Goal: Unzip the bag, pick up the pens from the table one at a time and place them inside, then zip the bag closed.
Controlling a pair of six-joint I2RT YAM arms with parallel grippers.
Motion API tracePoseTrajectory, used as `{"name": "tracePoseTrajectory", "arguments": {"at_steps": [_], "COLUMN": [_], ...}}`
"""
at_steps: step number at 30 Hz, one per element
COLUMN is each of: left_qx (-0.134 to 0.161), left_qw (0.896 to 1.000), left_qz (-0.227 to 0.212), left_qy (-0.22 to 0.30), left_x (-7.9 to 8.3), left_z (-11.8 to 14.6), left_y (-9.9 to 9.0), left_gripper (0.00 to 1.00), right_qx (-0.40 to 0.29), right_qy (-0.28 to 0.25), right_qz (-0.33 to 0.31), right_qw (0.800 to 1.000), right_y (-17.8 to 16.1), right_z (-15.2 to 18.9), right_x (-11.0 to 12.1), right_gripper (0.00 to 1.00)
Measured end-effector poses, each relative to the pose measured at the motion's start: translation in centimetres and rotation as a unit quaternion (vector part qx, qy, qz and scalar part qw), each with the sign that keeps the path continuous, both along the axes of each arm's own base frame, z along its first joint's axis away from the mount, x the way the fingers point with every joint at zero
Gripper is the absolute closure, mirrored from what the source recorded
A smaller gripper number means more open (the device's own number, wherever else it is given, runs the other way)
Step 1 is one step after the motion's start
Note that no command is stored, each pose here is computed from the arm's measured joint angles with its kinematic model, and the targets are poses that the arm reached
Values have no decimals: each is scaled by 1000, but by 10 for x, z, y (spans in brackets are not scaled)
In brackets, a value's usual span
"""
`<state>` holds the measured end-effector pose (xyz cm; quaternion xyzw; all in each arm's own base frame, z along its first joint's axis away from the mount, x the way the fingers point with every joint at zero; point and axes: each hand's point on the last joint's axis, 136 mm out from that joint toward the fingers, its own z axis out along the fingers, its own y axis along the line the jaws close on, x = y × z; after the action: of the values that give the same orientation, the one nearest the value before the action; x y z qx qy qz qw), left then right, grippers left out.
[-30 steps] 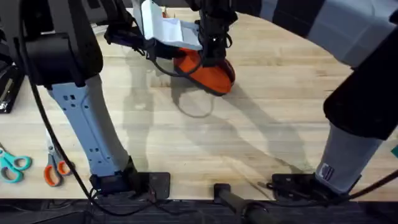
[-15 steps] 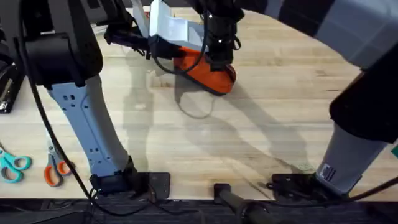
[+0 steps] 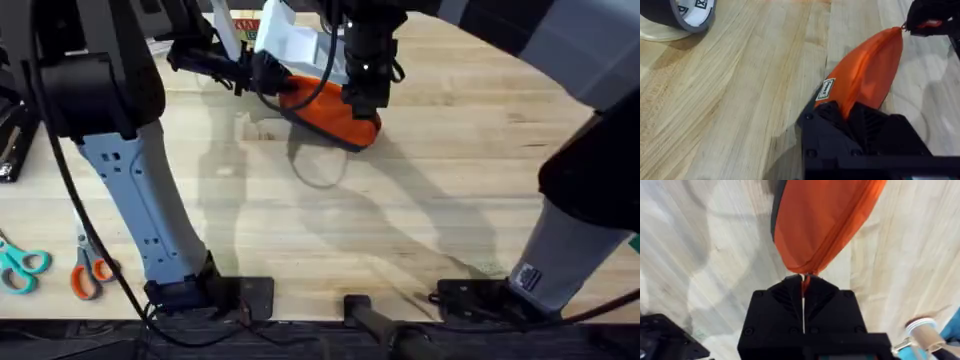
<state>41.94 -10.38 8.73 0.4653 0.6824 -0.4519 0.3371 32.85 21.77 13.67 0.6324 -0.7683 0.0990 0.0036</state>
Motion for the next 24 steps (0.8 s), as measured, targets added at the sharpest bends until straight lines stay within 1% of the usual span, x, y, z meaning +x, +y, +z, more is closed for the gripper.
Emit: {"name": "tracePoseTrajectory", "arguments": {"at_steps": [7, 15, 20, 24], "left_qx": [0, -2, -2, -2], "left_qw": [1000, 1000, 1000, 1000], "left_qz": [-1, -12, -21, -24], "left_qy": [4, 8, 12, 13], "left_x": [-1, -5, -8, -9], "left_z": [0, 1, 1, 1], "left_y": [-1, -10, -18, -20], "left_gripper": [959, 960, 960, 960], "right_qx": [-9, -11, -14, 13], "right_qy": [9, 17, 45, 81], "right_qz": [-50, -163, -206, -231], "right_qw": [999, 986, 977, 969], "right_y": [-8, -23, -31, -28], "right_z": [0, 1, 3, 3], "right_x": [-8, -13, -25, -32], "right_gripper": [971, 971, 970, 970]}}
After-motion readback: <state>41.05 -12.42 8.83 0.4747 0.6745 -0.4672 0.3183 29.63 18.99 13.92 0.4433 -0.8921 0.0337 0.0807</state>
